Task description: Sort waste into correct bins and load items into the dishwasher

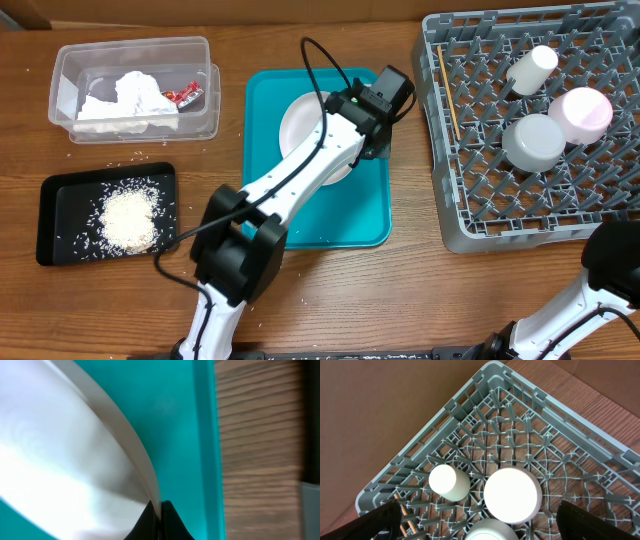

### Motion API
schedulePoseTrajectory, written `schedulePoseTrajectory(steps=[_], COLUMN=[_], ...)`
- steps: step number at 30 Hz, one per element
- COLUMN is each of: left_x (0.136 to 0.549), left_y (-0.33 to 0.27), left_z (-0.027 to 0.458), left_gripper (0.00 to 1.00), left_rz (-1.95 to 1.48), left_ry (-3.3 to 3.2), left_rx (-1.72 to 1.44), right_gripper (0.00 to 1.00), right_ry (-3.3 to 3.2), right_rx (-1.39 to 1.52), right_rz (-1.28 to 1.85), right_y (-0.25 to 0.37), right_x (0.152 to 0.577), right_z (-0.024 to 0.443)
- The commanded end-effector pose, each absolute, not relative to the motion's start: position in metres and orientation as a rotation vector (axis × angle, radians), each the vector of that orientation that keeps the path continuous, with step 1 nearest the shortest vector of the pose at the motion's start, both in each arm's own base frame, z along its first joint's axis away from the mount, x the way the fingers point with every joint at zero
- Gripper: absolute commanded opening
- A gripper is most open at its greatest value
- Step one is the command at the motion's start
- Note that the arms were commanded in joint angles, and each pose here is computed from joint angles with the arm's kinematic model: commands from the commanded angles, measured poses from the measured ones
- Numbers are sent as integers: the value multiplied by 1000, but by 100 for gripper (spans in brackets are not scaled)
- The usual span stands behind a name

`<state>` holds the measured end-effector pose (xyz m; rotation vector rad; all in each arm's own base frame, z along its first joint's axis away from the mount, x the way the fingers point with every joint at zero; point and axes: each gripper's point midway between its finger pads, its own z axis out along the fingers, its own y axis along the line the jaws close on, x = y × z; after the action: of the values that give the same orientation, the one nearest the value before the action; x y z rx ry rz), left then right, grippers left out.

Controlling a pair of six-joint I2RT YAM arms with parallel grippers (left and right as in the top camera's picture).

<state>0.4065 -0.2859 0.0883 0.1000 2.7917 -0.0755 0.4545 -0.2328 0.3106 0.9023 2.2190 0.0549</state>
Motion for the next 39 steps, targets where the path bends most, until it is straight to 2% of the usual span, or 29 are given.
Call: schedulePoseTrajectory(steps=[1, 2, 3, 7, 9, 11, 15, 20, 21, 22, 23, 25, 28, 32, 37, 39], left_x=[416, 416, 417, 421, 424, 428, 438, 460, 466, 472, 478, 492, 511, 532, 539, 533], left_y=[-275, -275, -275, -277, -278, -281, -285, -270, -265, -258, -251, -233, -200, -142, -77, -47], left_z=[82, 81, 81, 82, 83, 86, 97, 133, 142, 151, 160, 179, 203, 224, 220, 215], left_gripper=[4, 5, 10, 39, 49, 52, 63, 67, 77, 95, 100, 100, 100, 100, 100, 100], left_rz=[-12, -9, -9, -21, -27, -43, -80, -85, -80, -79, -80, -84, -82, -71, -30, 25], left_ry=[2772, 2774, 2774, 2754, 2742, 2726, 2687, 2627, 2611, 2594, 2578, 2543, 2495, 2443, 2444, 2466], left_rx=[56, 54, 54, 50, 46, 42, 25, -42, -63, -85, -110, -167, -261, -414, -567, -633], right_gripper=[100, 100, 100, 100, 100, 100, 100, 100, 100, 100, 100, 100, 100, 100, 92, 98], right_ry=[2198, 2198, 2198, 2198, 2198, 2198, 2182, 2178, 2179, 2168, 2155, 2154, 2215, 2388, 2598, 2659], right_rx=[901, 901, 901, 901, 900, 901, 904, 845, 813, 777, 733, 601, 461, 334, 202, 144], right_rz=[61, 61, 61, 61, 61, 61, 131, 331, 407, 517, 634, 819, 858, 745, 473, 375], right_y=[-233, -233, -233, -233, -233, -233, -226, -200, -190, -176, -159, -123, -78, -12, 69, 96], right_x=[455, 455, 455, 455, 455, 455, 459, 469, 471, 475, 479, 484, 493, 505, 514, 515], right_z=[317, 318, 318, 318, 318, 318, 320, 326, 329, 334, 341, 350, 344, 306, 242, 217])
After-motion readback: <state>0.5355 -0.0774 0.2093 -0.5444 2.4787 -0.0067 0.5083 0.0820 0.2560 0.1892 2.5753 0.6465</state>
